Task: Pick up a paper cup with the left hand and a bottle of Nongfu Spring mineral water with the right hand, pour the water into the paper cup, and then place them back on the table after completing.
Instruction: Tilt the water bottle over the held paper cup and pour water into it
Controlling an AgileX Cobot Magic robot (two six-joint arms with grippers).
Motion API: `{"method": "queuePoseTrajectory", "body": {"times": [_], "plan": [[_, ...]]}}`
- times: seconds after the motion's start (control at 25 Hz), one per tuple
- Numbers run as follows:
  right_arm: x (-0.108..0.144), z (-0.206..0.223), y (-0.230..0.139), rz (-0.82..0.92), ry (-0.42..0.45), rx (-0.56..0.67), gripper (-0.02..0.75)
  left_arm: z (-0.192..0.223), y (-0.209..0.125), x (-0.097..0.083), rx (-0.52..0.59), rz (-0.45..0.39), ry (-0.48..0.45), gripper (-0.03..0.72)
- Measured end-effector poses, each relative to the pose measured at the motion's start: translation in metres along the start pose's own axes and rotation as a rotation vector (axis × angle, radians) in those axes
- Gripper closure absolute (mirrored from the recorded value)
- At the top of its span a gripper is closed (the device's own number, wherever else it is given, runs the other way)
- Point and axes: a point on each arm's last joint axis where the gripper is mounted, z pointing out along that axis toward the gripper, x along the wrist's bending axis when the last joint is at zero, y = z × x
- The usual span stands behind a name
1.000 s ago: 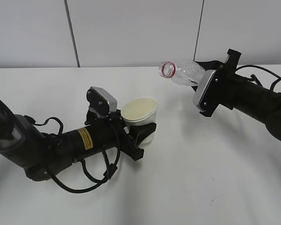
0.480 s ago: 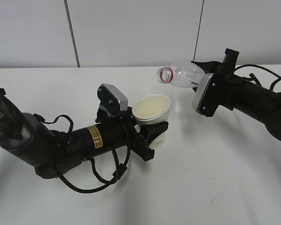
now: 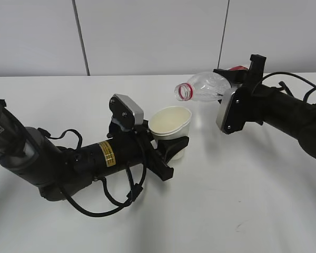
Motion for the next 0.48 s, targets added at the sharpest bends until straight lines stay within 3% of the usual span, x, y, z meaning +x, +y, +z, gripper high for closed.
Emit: {"method": "queuePoseTrajectory", "body": {"times": [0.48], "plan": [[-0.0033,0.0,0.0011,-0.101,-0.037,-0.009,0.398,0.0,0.0,-0.0003,0.0,0.001,-0.002,0.333]]}}
